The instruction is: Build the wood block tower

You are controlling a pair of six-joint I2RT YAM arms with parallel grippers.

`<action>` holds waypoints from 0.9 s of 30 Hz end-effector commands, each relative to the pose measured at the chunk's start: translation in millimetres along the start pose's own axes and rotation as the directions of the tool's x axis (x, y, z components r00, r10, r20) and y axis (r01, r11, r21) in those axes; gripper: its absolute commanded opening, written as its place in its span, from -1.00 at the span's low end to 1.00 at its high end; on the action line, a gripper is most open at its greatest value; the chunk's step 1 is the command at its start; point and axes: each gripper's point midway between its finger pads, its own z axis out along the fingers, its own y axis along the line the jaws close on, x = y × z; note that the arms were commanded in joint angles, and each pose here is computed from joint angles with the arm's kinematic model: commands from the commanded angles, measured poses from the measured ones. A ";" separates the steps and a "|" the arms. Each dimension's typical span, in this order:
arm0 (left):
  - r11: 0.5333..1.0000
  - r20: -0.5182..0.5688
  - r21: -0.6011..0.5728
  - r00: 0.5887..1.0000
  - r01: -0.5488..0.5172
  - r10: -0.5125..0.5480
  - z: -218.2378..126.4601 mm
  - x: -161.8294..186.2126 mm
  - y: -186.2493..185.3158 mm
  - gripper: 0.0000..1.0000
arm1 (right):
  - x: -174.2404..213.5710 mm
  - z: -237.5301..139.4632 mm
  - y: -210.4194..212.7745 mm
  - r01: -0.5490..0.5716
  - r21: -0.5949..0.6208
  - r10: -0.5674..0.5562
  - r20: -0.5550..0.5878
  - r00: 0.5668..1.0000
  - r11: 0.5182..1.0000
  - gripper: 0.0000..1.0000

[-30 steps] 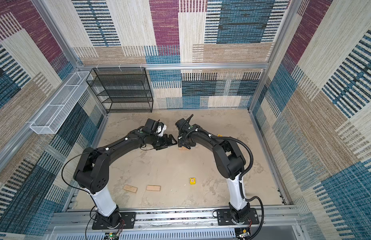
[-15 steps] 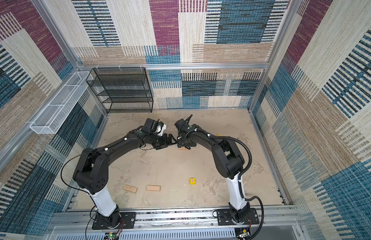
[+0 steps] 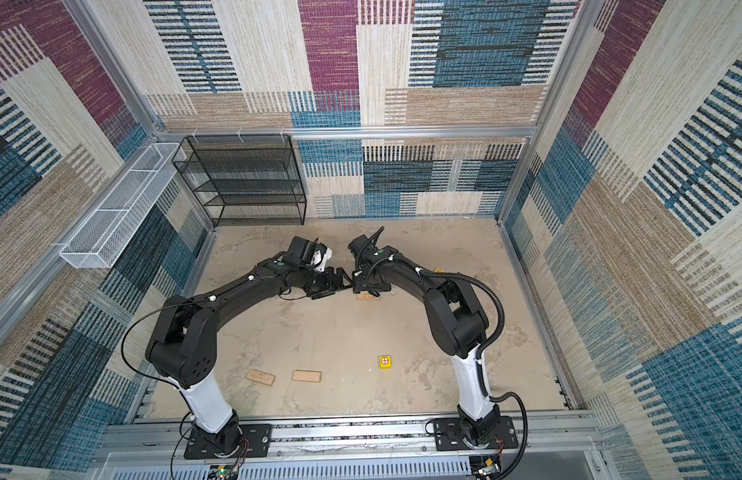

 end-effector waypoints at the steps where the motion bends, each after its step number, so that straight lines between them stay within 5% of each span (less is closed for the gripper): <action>1: 1.000 0.019 0.015 1.000 -0.001 0.001 -3.2 -4.0 -4.7 0.71 | -2.8 -4.1 -0.3 -0.013 0.003 0.013 0.012 1.000 1.000 0.46; 14: 1.000 0.025 0.010 1.000 -0.008 0.008 -5.6 -5.0 -4.6 0.71 | -1.3 -15.5 0.7 -0.005 -0.017 0.005 0.017 1.000 1.000 0.45; 20: 0.998 0.096 -0.046 0.994 -0.050 0.054 -33.0 -25.5 0.8 0.71 | -5.0 -44.2 -4.5 0.146 -0.021 -0.143 0.106 0.984 0.989 0.42; 22: 0.994 0.151 -0.081 0.985 -0.073 0.084 -51.9 -37.4 4.4 0.71 | -11.6 -57.8 -5.6 0.245 -0.007 -0.240 0.171 0.956 0.970 0.39; 25: 0.980 0.225 -0.148 0.960 -0.134 0.165 -80.3 -50.8 4.5 0.72 | -12.8 -76.9 7.4 0.475 -0.039 -0.448 0.270 0.852 0.879 0.37; 27: 0.962 0.246 -0.188 0.939 -0.196 0.239 -97.8 -54.6 -0.9 0.73 | -1.8 -86.4 20.8 0.659 -0.067 -0.600 0.353 0.718 0.749 0.44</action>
